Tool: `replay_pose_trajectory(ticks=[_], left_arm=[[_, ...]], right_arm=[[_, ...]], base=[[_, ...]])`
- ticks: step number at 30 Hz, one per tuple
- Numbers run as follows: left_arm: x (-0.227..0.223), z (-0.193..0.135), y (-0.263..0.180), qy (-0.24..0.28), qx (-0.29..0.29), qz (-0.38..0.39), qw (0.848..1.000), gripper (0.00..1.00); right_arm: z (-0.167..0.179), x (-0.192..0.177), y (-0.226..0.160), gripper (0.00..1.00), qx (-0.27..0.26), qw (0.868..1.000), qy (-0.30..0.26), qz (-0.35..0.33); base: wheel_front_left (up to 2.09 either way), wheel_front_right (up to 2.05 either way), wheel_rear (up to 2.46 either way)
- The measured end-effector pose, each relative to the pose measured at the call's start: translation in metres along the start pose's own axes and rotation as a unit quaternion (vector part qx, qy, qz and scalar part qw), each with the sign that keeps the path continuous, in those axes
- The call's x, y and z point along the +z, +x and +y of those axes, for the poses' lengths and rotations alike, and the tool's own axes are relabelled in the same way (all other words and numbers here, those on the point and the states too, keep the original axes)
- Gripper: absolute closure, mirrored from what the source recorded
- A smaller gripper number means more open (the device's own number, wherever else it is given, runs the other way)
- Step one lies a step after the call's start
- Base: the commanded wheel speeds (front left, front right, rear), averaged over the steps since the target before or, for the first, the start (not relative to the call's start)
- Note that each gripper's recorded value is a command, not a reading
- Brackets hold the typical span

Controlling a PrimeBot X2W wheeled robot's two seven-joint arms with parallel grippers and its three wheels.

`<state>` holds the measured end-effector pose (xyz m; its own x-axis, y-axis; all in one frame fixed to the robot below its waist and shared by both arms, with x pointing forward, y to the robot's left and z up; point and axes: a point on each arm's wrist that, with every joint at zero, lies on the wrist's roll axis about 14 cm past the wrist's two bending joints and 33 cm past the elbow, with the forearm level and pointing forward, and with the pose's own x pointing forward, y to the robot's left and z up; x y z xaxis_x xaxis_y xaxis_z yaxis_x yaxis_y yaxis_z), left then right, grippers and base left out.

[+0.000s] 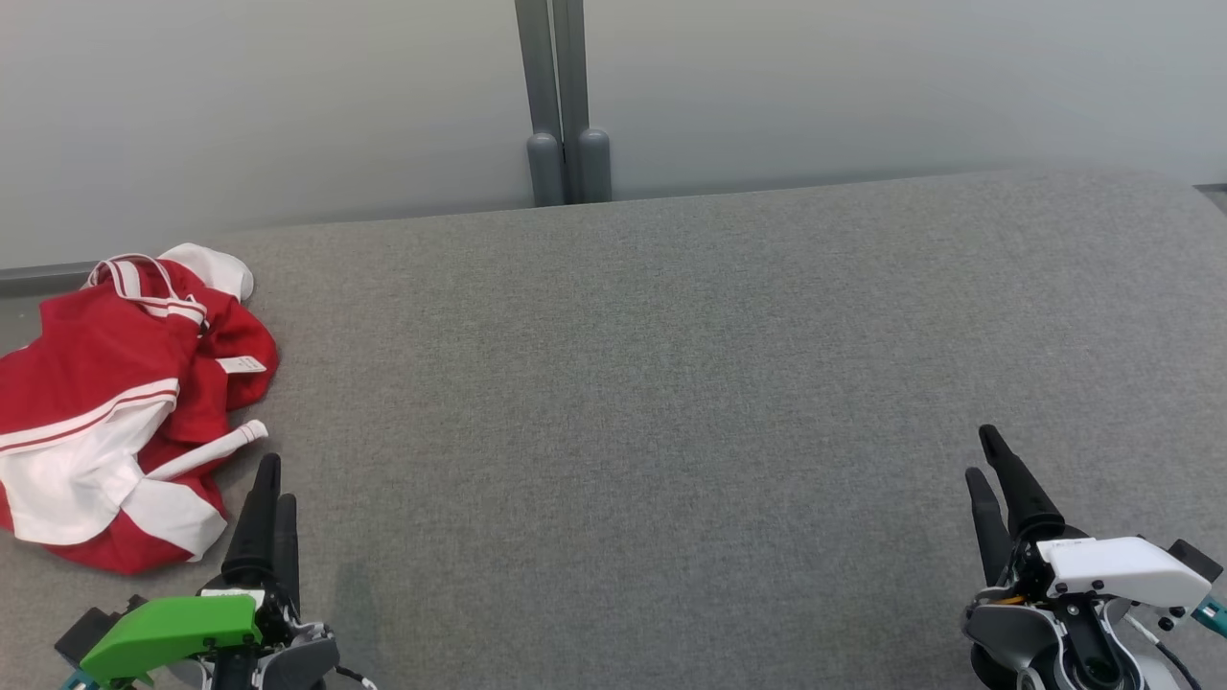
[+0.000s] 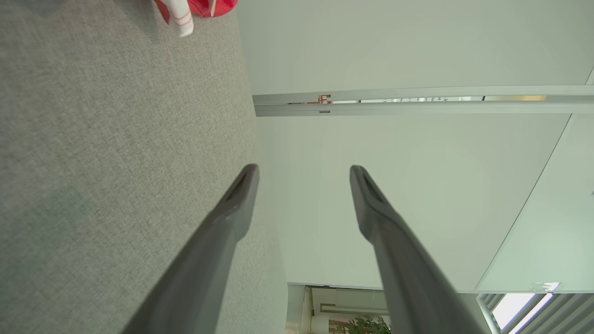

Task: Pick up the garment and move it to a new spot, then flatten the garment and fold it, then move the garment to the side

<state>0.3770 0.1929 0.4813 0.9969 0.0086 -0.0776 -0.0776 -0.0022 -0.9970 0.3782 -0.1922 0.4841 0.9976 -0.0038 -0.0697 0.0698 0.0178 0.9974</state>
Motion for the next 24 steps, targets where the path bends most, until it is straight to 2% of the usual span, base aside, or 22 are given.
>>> replay_pose_trajectory(ticks=[7,13,17,24], left_arm=[[-0.002,0.0,0.0,0.038,0.002,-0.003,0.999,0.0],[0.0,0.001,-0.002,0.096,0.006,-0.009,0.995,0.0],[0.001,-0.001,-0.002,0.14,0.005,-0.013,0.99,0.0],[-0.004,-0.003,-0.004,0.224,-0.001,-0.008,0.975,0.0]], right_arm=[[0.006,-0.004,0.001,0.0,0.008,0.998,-0.058,0.001],[0.016,-0.007,0.002,0.0,0.023,0.991,-0.134,0.003],[0.023,-0.01,0.003,0.0,0.035,0.981,-0.19,0.005],[0.03,-0.014,0.002,0.0,0.049,0.957,-0.286,0.008]], base=[[0.0,0.0,0.0],[0.0,0.0,0.0],[0.0,0.0,0.0],[0.0,0.0,0.0]])
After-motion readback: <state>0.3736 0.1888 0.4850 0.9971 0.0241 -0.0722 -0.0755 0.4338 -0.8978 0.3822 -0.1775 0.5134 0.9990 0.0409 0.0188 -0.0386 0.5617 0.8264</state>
